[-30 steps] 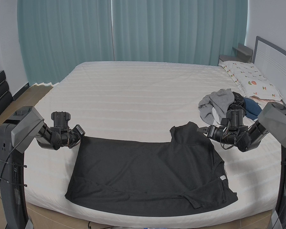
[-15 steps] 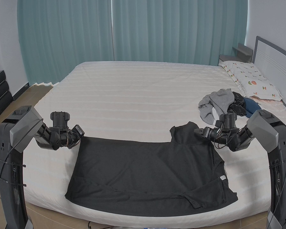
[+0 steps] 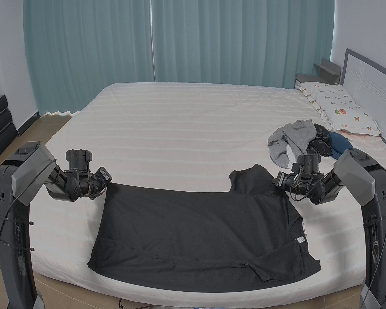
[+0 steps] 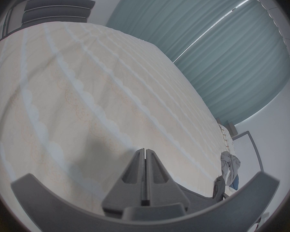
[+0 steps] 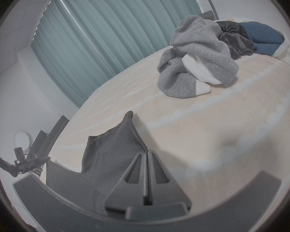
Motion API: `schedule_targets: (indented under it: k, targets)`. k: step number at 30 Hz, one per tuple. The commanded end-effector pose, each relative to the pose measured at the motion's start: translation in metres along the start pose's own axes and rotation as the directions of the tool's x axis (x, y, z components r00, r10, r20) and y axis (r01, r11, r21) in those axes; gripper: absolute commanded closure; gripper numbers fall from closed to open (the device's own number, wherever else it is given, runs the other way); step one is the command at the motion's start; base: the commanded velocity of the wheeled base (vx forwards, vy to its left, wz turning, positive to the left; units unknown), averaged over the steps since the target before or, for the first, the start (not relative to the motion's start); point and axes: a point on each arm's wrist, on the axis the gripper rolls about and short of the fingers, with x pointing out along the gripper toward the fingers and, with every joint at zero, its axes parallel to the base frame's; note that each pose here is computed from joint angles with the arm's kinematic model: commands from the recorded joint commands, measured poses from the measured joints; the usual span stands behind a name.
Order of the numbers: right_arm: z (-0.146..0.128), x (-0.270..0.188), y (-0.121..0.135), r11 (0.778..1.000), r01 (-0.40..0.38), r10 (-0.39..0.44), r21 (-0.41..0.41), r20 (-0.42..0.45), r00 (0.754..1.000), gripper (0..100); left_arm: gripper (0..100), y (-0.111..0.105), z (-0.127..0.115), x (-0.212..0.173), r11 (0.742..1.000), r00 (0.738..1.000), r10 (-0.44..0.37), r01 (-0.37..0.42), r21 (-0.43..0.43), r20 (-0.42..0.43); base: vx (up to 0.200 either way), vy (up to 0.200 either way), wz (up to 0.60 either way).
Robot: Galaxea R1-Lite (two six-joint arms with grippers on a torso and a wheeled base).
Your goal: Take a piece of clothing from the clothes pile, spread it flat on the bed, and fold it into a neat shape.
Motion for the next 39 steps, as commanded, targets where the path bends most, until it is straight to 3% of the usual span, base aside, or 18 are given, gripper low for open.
schedule_targets:
  k: [1, 4, 10, 24, 33, 39]
  targets:
    - [0.017, -0.015, 0.007, 0.999, -0.019, 0.017, 0.048, 0.035, 0.999, 100, 100, -0.003, 0.003, -0.004, 1.0, 1.0, -0.006, 0.006, 0.002, 0.01, 0.0, 0.0, 0.0]
    - [0.025, -0.025, 0.009, 0.995, -0.039, 0.034, 0.087, 0.053, 0.998, 100, 100, -0.005, 0.005, -0.006, 1.0, 1.0, -0.009, 0.009, 0.002, 0.016, 0.0, 0.0, 0.0]
    - [0.034, -0.035, 0.011, 0.994, -0.064, 0.056, 0.085, 0.092, 0.994, 100, 100, -0.006, 0.009, -0.011, 1.0, 1.0, -0.012, 0.012, 0.001, 0.026, 0.0, 0.0, 0.0]
    - [0.031, -0.048, 0.007, 0.993, -0.074, 0.062, 0.089, 0.133, 0.989, 100, 100, -0.005, 0.012, -0.019, 1.0, 0.999, -0.01, 0.01, 0.005, 0.034, 0.0, 0.0, 0.0]
    - [0.029, -0.068, 0.008, 0.992, -0.07, 0.06, 0.101, 0.106, 0.993, 100, 100, -0.007, 0.011, -0.03, 1.0, 1.0, -0.007, 0.007, 0.016, 0.029, 0.0, 0.0, 0.0]
    - [0.032, -0.103, 0.006, 0.989, -0.096, 0.087, 0.115, 0.08, 0.993, 100, 100, -0.009, 0.01, -0.05, 0.997, 1.0, -0.002, 0.0, 0.077, 0.025, 0.0, 0.0, 0.0]
